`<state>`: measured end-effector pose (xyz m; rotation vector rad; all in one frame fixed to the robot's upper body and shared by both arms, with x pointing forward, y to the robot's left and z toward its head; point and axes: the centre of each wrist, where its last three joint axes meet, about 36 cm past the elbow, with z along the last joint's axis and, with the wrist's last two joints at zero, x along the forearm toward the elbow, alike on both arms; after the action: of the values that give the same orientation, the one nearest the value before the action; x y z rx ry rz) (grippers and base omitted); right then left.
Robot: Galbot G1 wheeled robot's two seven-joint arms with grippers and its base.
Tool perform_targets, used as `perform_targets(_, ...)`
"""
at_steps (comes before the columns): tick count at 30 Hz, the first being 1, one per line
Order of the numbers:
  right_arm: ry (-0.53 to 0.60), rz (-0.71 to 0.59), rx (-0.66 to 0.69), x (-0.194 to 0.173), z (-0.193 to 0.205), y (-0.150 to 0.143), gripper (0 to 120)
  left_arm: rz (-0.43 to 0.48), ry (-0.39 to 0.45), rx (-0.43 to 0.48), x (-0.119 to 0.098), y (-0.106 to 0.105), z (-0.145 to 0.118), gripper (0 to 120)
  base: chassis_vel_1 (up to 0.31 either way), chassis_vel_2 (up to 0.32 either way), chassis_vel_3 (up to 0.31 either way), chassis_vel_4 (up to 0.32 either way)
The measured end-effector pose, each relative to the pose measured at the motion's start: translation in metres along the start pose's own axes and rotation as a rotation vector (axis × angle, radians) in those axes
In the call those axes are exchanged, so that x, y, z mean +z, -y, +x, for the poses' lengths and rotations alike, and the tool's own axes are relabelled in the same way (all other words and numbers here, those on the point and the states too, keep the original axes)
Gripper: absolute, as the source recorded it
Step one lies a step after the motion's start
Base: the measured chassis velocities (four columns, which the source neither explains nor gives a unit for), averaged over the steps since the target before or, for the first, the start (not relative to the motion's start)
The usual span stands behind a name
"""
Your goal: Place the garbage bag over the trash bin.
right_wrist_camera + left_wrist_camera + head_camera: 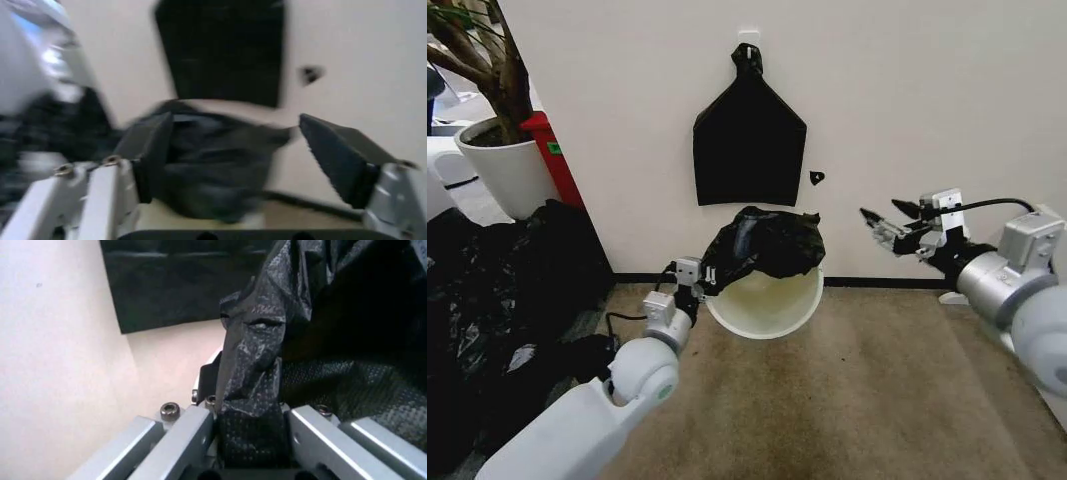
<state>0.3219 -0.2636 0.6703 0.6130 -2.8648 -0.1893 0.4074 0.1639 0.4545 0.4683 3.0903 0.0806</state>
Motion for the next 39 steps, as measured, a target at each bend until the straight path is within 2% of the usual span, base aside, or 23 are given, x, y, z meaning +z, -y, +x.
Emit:
perform_targets(1, -0.009, -0.054, -0.026, 0.003, 0.000, -0.002, 75, -0.019, 0.012, 0.008, 0.002, 0.006, -0.003, 0, 0.000, 0.000, 0.000, 0.000)
perform_targets(3, -0.029, -0.160, -0.074, 0.008, -0.002, -0.005, 86, -0.039, 0.024, 0.022, 0.005, 0.017, -0.005, 0, 0.000, 0.000, 0.000, 0.000)
perform_targets(6, -0.043, -0.221, -0.110, 0.013, -0.005, -0.008, 91, -0.051, 0.029, 0.033, 0.008, 0.024, -0.006, 0, 0.000, 0.000, 0.000, 0.000)
perform_targets(7, -0.050, -0.255, -0.129, 0.017, -0.008, -0.010, 97, -0.064, 0.034, 0.043, 0.010, 0.028, -0.006, 0, 0.000, 0.000, 0.000, 0.000)
perform_targets(12, -0.061, -0.326, -0.155, 0.025, -0.014, -0.009, 99, -0.087, 0.044, 0.067, 0.018, 0.039, -0.005, 0, 0.000, 0.000, 0.000, 0.000)
perform_targets(18, -0.092, -0.435, -0.158, 0.038, -0.026, -0.006, 99, -0.088, 0.049, 0.103, 0.023, 0.054, -0.003, 0, 0.000, 0.000, 0.000, 0.000)
perform_targets(30, -0.108, -0.426, -0.119, 0.054, -0.040, -0.004, 98, -0.087, 0.066, 0.117, 0.020, 0.057, 0.000, 0, 0.000, 0.000, 0.000, 0.000)
perform_targets(35, -0.110, -0.420, -0.124, 0.056, -0.044, -0.006, 92, -0.091, 0.075, 0.122, 0.018, 0.057, 0.001, 0, 0.000, 0.000, 0.000, 0.000)
perform_targets(39, -0.110, -0.418, -0.121, 0.057, -0.045, -0.005, 76, -0.102, 0.076, 0.135, 0.020, 0.058, 0.005, 0, 0.000, 0.000, 0.000, 0.000)
